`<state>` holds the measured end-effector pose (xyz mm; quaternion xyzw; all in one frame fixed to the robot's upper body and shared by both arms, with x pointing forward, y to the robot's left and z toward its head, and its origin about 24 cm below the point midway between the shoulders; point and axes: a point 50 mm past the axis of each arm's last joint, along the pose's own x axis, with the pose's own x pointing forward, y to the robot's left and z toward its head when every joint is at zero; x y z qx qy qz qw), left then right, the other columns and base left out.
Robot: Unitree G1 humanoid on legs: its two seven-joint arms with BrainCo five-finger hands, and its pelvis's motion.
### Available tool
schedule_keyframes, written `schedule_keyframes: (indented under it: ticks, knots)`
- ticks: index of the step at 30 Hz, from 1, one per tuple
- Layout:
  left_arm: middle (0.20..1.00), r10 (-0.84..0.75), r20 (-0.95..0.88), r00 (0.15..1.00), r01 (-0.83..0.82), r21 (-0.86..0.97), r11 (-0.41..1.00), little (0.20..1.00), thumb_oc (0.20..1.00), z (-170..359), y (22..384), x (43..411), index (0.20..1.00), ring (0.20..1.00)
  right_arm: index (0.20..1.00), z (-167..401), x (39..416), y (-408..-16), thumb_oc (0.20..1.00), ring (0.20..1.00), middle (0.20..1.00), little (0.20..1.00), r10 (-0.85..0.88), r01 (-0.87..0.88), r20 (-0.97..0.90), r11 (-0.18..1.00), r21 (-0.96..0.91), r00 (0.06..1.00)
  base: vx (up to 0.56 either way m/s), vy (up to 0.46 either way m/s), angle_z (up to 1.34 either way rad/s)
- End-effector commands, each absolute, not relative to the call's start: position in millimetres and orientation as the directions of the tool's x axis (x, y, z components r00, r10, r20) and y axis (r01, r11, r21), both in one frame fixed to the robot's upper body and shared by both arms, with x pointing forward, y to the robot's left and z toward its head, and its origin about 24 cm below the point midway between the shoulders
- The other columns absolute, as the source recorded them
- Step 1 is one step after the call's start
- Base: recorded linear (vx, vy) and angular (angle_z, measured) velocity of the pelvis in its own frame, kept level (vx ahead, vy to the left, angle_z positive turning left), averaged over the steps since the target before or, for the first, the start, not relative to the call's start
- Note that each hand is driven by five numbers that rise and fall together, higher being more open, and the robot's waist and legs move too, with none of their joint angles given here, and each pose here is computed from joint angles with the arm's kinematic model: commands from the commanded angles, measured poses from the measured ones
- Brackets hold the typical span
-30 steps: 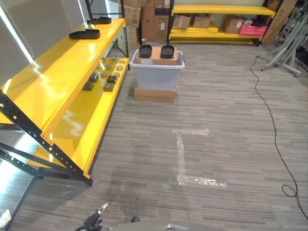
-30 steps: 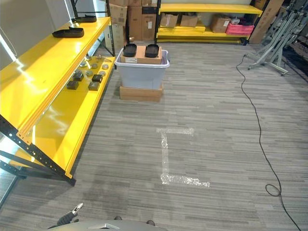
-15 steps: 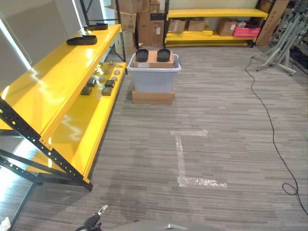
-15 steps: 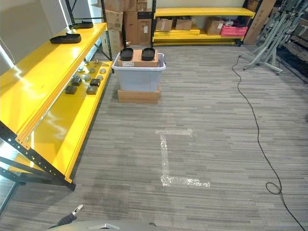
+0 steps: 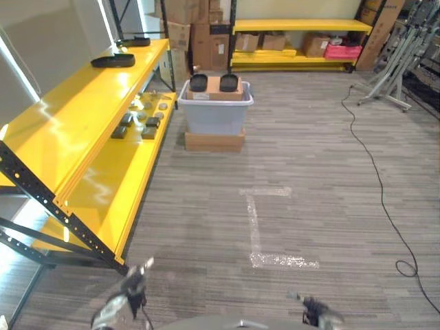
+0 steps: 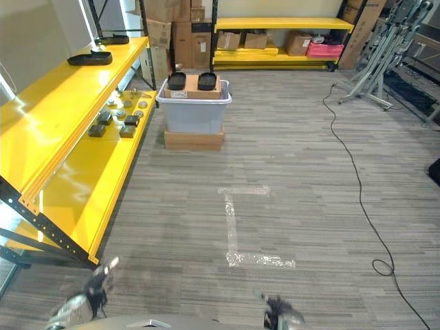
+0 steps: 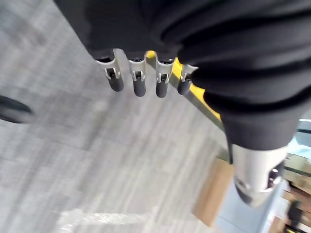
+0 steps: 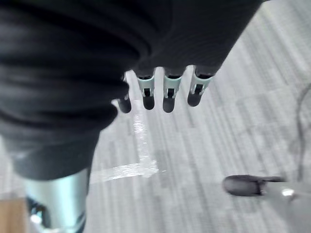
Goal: Move parts from the plastic box to the shelf.
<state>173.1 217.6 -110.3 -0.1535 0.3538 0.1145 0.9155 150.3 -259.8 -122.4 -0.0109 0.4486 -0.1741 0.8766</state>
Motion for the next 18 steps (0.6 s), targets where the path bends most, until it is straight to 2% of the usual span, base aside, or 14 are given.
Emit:
schedule_keyframes:
  ticks: [1,2,4,5,9,13,18]
  knots:
    - [1.0,0.16,-0.555,0.817,-0.344,-0.245,0.906,1.0,1.0,-75,226,219,1.0,1.0,1.0,-85,200,-255,1.0,1.0,1.0,1.0,-0.337,0.342,-0.643,0.932,-0.122,0.688,-0.05,-0.001,-0.07]
    - [1.0,0.166,-0.491,0.855,-0.328,-0.263,0.908,1.0,1.0,-60,228,228,1.0,1.0,1.0,-69,212,-249,1.0,1.0,1.0,1.0,-0.313,0.328,-0.585,0.941,-0.084,0.748,-0.03,0.003,-0.09]
    - [1.0,0.165,-0.422,0.891,-0.291,-0.256,0.922,1.0,1.0,-41,230,237,1.0,1.0,1.0,-52,224,-244,1.0,1.0,1.0,1.0,-0.285,0.305,-0.519,0.951,-0.05,0.806,-0.01,0.008,-0.12]
    - [1.0,0.165,-0.28,0.946,-0.232,-0.224,0.947,1.0,1.0,-11,232,249,1.0,1.0,1.0,-23,240,-237,1.0,1.0,1.0,1.0,-0.238,0.253,-0.395,0.967,-0.014,0.888,-0.01,0.01,-0.11]
    - [1.0,0.12,-0.094,0.988,-0.137,-0.202,0.97,1.0,1.0,41,233,261,1.0,1.0,1.0,23,257,-236,1.0,1.0,1.0,1.0,-0.182,0.188,-0.217,0.982,0.009,0.959,0.0,0.003,-0.01]
    - [1.0,0.084,0.035,0.996,-0.074,-0.226,0.971,1.0,1.0,76,228,263,1.0,1.0,1.0,68,267,-229,1.0,1.0,1.0,1.0,-0.123,0.124,-0.011,0.991,0.054,0.992,0.0,0.0,0.0]
    - [1.0,0.059,0.051,0.997,-0.044,-0.258,0.965,1.0,1.0,86,220,261,1.0,1.0,1.0,81,267,-212,1.0,1.0,1.0,1.0,-0.076,0.074,0.007,0.987,0.141,0.997,0.04,0.041,-0.01]
